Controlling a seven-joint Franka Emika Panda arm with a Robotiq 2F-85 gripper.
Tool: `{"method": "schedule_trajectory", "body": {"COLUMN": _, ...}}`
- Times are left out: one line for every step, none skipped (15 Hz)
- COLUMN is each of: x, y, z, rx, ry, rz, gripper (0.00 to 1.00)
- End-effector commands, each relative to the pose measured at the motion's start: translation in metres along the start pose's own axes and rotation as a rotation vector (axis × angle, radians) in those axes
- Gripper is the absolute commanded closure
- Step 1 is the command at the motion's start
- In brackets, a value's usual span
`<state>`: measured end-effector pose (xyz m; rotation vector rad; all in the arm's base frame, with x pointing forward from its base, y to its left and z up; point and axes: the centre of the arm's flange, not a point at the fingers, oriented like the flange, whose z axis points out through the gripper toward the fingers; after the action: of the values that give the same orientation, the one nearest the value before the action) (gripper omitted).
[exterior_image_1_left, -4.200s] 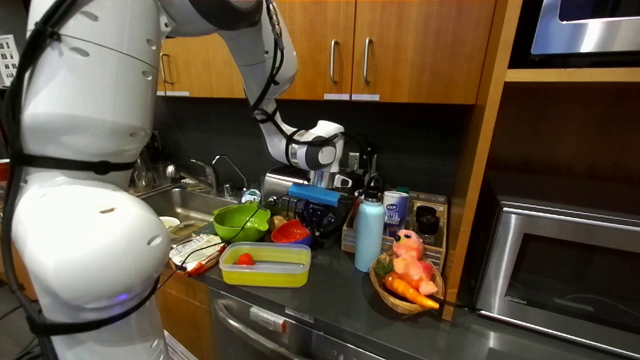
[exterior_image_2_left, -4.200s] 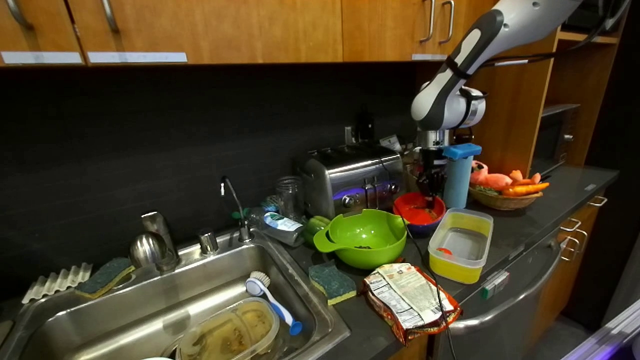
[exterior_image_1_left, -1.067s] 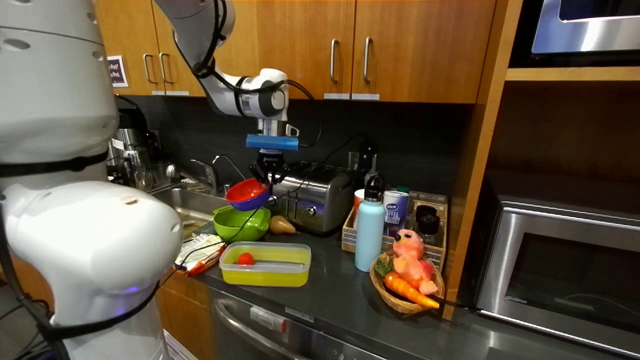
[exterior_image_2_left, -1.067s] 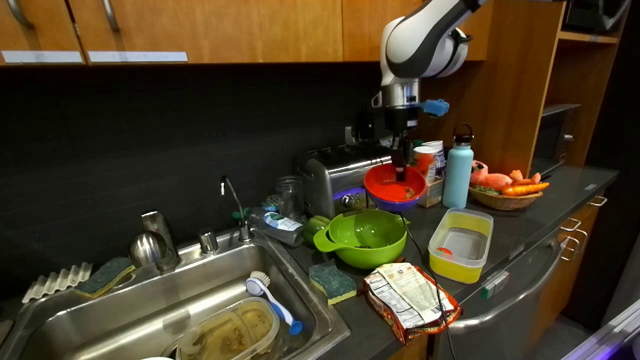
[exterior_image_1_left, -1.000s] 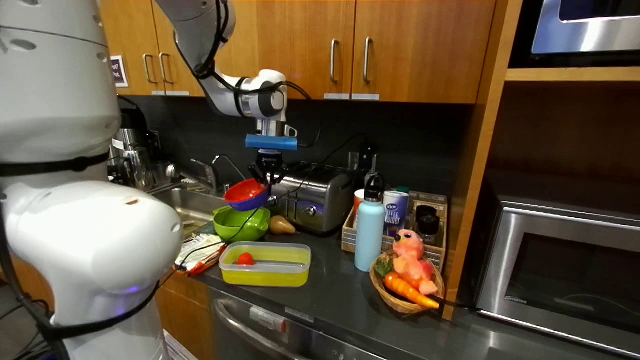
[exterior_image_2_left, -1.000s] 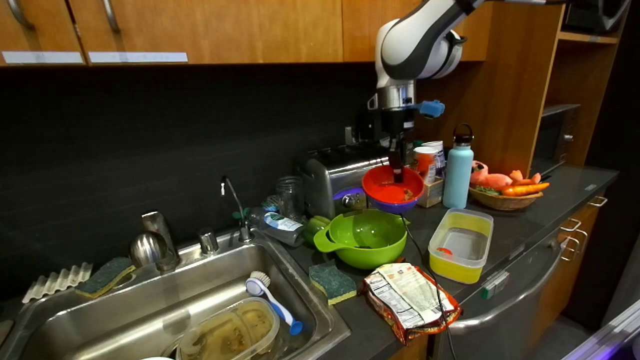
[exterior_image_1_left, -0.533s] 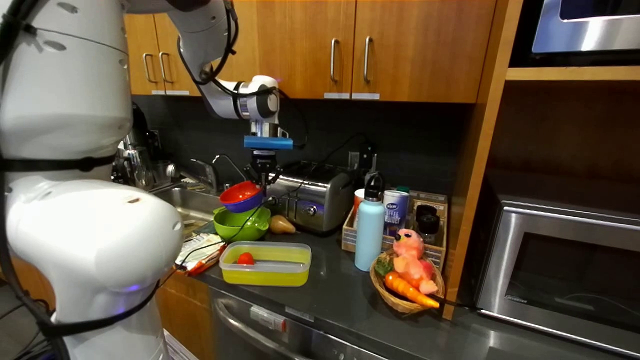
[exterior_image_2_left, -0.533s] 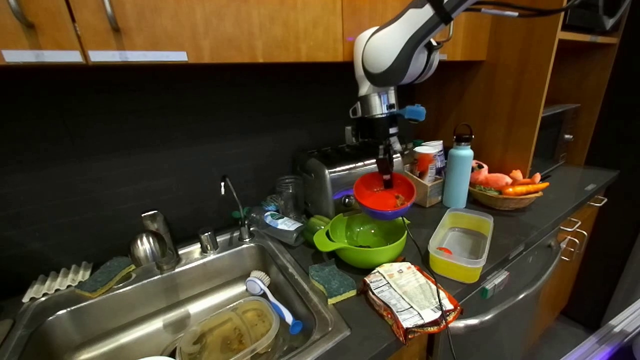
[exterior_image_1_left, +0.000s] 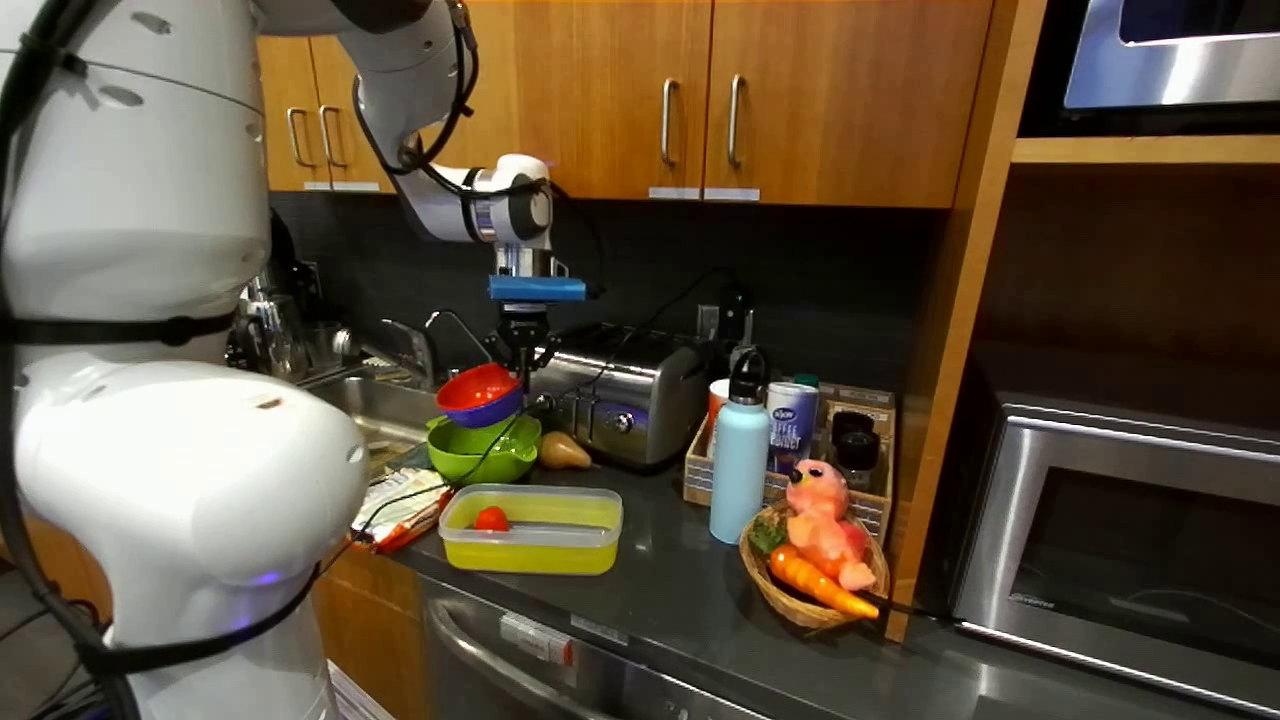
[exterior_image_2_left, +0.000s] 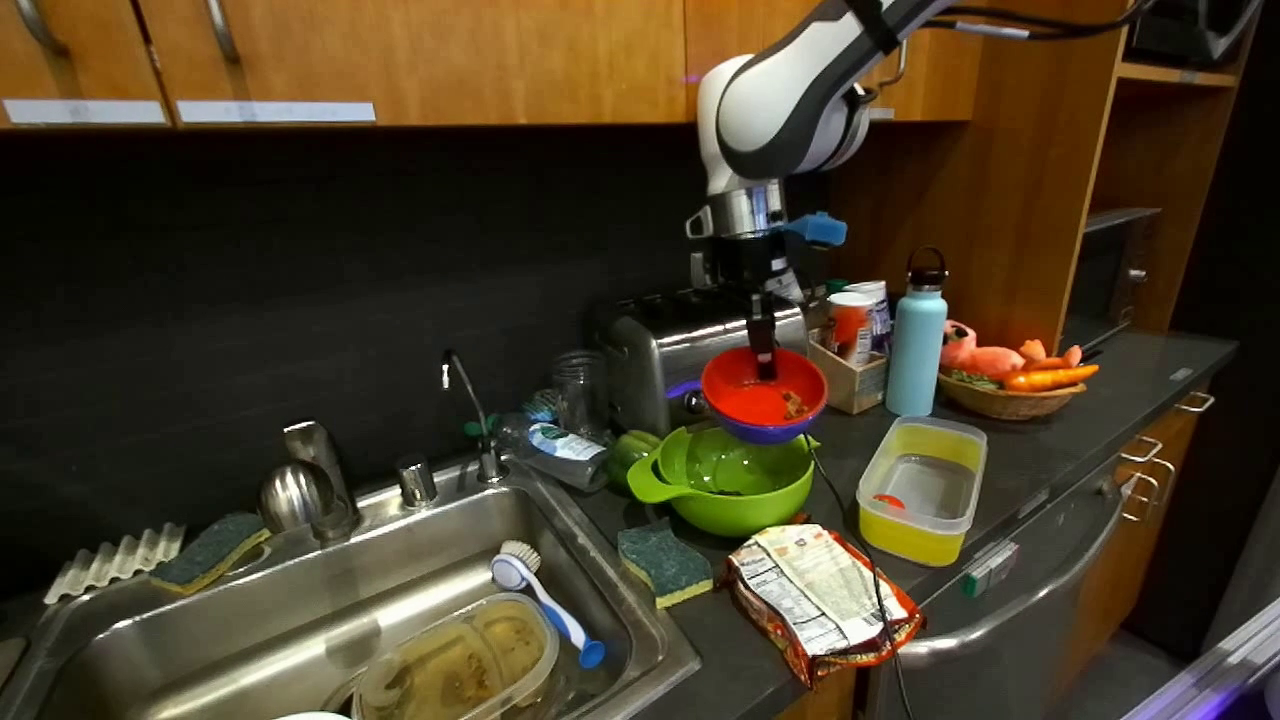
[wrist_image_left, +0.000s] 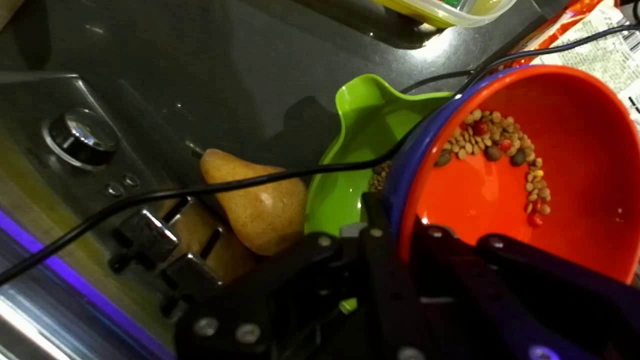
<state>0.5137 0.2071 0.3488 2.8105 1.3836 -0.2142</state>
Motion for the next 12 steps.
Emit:
{"method": "schedule_trajectory", "body": {"x": 0.012, "y": 0.002, "z": -0.004, "rx": -0.013, "ry": 0.007, "rz": -0.069, "gripper": 0.98}}
{"method": "schedule_trajectory", "body": {"x": 0.014, "y": 0.001, "z": -0.002, "rx": -0.014, "ry": 0.005, "rz": -0.089, "gripper": 0.98}}
{"method": "schedule_trajectory", "body": {"x": 0.016, "y": 0.000, "z": -0.002, "rx": -0.012, "ry": 0.001, "rz": -0.103, "gripper": 0.98}}
{"method": "schedule_trajectory", "body": {"x": 0.017, "y": -0.002, "z": 0.001, "rx": -0.014, "ry": -0.001, "rz": -0.119, "gripper": 0.98}}
{"method": "schedule_trajectory", "body": {"x": 0.019, "y": -0.004, "z": 0.002, "rx": -0.017, "ry": -0.004, "rz": -0.137, "gripper": 0.98}}
{"method": "schedule_trajectory", "body": {"x": 0.020, "y": -0.006, "z": 0.002, "rx": -0.017, "ry": -0.008, "rz": -0.152, "gripper": 0.98}}
{"method": "schedule_trajectory", "body": {"x": 0.021, "y": -0.006, "z": 0.004, "rx": -0.020, "ry": -0.011, "rz": -0.164, "gripper": 0.98}}
{"method": "schedule_trajectory", "body": {"x": 0.022, "y": -0.007, "z": 0.004, "rx": -0.020, "ry": -0.015, "rz": -0.171, "gripper": 0.98}}
{"method": "schedule_trajectory", "body": {"x": 0.022, "y": -0.008, "z": 0.004, "rx": -0.021, "ry": -0.017, "rz": -0.175, "gripper": 0.98}}
{"method": "schedule_trajectory", "body": {"x": 0.020, "y": -0.006, "z": 0.005, "rx": -0.025, "ry": -0.015, "rz": -0.169, "gripper": 0.98}}
{"method": "schedule_trajectory", "body": {"x": 0.018, "y": -0.005, "z": 0.003, "rx": -0.024, "ry": -0.012, "rz": -0.163, "gripper": 0.98}}
{"method": "schedule_trajectory", "body": {"x": 0.014, "y": -0.003, "z": 0.002, "rx": -0.024, "ry": -0.008, "rz": -0.152, "gripper": 0.98}}
